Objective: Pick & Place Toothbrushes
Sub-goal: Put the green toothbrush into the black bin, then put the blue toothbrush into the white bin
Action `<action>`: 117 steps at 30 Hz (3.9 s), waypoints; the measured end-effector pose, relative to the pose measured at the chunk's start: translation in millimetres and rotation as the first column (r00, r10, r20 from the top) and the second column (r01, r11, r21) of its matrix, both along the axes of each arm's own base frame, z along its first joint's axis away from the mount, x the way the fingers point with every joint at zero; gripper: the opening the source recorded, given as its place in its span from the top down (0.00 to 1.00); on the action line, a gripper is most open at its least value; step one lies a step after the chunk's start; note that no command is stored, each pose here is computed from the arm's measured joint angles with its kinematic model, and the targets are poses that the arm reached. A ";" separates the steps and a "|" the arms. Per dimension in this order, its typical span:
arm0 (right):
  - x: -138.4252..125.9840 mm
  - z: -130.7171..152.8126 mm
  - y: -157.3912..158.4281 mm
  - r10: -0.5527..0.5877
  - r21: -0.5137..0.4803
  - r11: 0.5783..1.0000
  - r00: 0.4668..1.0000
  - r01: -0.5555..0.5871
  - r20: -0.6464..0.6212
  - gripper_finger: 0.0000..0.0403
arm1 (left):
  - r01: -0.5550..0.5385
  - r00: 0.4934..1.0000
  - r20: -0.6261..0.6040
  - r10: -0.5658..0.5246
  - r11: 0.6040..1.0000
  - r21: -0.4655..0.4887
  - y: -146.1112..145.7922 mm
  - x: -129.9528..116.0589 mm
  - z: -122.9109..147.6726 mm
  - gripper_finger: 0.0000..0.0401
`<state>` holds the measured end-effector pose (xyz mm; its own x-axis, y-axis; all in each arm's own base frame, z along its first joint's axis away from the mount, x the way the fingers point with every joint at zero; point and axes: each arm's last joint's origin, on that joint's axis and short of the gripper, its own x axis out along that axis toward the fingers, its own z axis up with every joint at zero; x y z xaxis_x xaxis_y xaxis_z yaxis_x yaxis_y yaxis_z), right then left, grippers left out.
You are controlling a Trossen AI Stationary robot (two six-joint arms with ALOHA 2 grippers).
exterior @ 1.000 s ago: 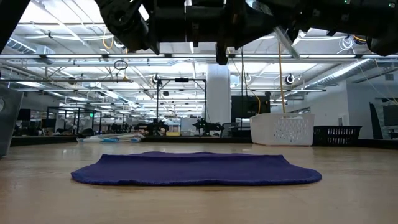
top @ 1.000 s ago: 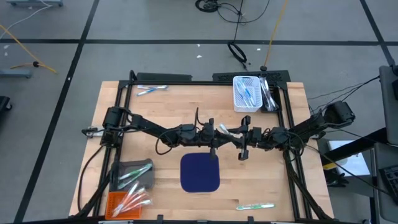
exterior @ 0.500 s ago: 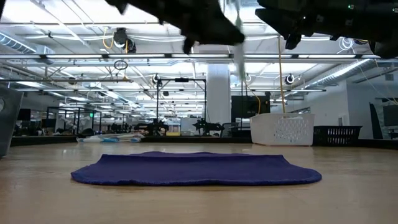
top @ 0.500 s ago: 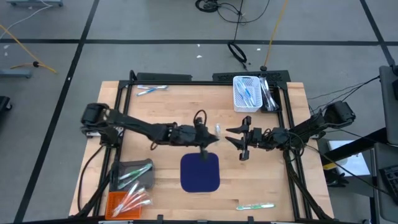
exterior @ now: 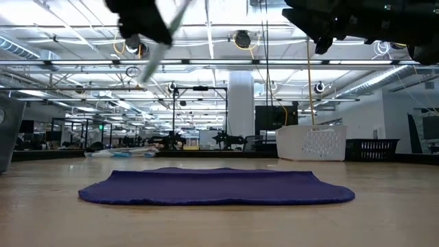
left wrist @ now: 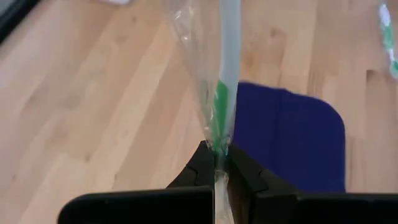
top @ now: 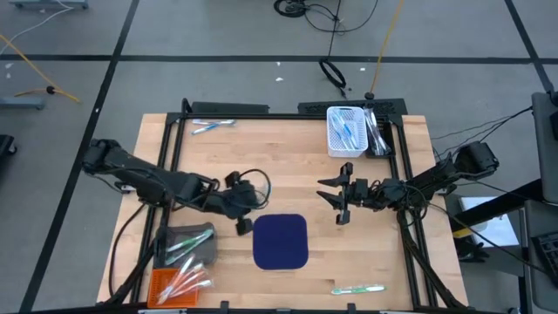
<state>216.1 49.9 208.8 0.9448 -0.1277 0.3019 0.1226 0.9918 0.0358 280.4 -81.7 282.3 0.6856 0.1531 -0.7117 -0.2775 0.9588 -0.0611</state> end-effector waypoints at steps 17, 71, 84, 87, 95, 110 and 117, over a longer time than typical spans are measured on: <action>0.5 -1.4 0.0 -0.008 -0.028 1.000 1.000 0.008 -0.018 0.67 | -0.187 0.931 -0.344 0.121 0.969 -0.164 -19.6 -59.9 -3.5 0.99; 1.7 -5.2 -0.1 -0.013 -0.046 0.999 0.998 0.010 -0.059 0.70 | -0.302 0.651 -0.746 0.138 0.949 -0.087 -112.5 -144.4 -37.6 0.99; 1.7 -5.3 -0.1 -0.013 -0.046 0.999 0.998 0.010 -0.060 0.70 | -0.428 0.576 -0.771 0.271 0.904 -0.001 -107.0 -154.4 -53.4 0.72; 1.7 -5.2 -0.1 -0.013 -0.045 0.999 0.998 0.010 -0.059 0.70 | -0.435 0.583 -0.761 0.283 0.901 0.002 -106.6 -153.8 -53.4 0.68; 1.7 -5.2 -0.1 -0.013 -0.045 0.999 0.998 0.010 -0.059 0.70 | -0.452 0.570 -0.740 0.357 0.888 0.080 -96.9 -152.1 -52.0 0.64; 1.7 -5.3 0.0 -0.012 -0.045 0.999 0.998 0.009 -0.060 0.71 | -0.463 0.574 -0.615 0.540 0.834 0.300 -42.3 -118.0 -45.3 0.64; 1.9 -6.1 0.0 -0.010 -0.041 0.999 0.998 0.007 -0.067 0.71 | -0.429 0.565 -0.606 0.561 0.826 0.364 2.1 -91.2 -44.3 0.64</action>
